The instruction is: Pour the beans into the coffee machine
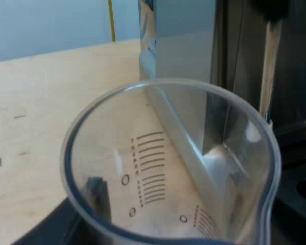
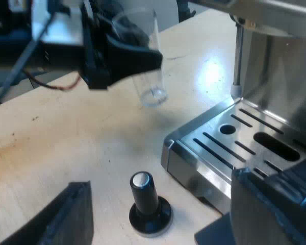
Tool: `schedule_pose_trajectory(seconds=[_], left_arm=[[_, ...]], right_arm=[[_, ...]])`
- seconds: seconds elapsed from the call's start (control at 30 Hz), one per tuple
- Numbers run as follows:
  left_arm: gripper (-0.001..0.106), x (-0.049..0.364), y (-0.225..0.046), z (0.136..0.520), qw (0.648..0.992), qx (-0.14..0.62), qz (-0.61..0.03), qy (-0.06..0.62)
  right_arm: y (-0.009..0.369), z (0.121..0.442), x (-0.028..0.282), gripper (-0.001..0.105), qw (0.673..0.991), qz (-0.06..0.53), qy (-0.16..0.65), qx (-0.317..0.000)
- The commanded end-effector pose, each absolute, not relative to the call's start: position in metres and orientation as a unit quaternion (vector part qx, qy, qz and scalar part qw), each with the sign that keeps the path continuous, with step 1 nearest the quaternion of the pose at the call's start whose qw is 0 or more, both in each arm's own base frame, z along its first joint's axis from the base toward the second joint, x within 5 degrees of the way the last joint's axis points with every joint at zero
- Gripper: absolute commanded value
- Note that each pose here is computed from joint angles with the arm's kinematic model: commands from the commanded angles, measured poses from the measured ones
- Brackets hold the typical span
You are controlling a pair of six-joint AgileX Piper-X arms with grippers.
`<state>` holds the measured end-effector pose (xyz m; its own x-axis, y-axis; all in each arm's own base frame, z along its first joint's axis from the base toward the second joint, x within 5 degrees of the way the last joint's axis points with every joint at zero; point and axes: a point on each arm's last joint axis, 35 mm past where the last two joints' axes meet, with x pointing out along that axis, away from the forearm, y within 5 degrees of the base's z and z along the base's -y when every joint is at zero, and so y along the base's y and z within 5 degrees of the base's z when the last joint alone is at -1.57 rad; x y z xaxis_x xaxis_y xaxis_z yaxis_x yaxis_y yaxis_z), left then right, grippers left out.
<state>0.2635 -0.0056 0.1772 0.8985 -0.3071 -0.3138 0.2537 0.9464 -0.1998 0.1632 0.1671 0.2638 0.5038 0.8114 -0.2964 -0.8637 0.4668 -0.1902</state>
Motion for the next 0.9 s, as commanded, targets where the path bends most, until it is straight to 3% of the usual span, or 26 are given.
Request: schedule_pose_trajectory(seconds=[0.03, 0.77, 0.9], left_arm=[[0.024, 0.268, -0.006, 0.173, 0.972, -0.081, -0.153, 0.159], [0.024, 0.279, -0.006, 0.125, 0.964, -0.089, -0.152, 0.202], [0.036, 0.279, -0.006, 0.125, 0.962, -0.09, -0.157, 0.202]], right_arm=[[0.168, 0.268, 0.164, 0.059, 0.851, 0.495, 0.067, -0.16], [0.168, 0.268, 0.164, 0.059, 0.851, 0.495, 0.067, -0.16], [0.168, 0.268, 0.164, 0.059, 0.851, 0.495, 0.067, -0.16]])
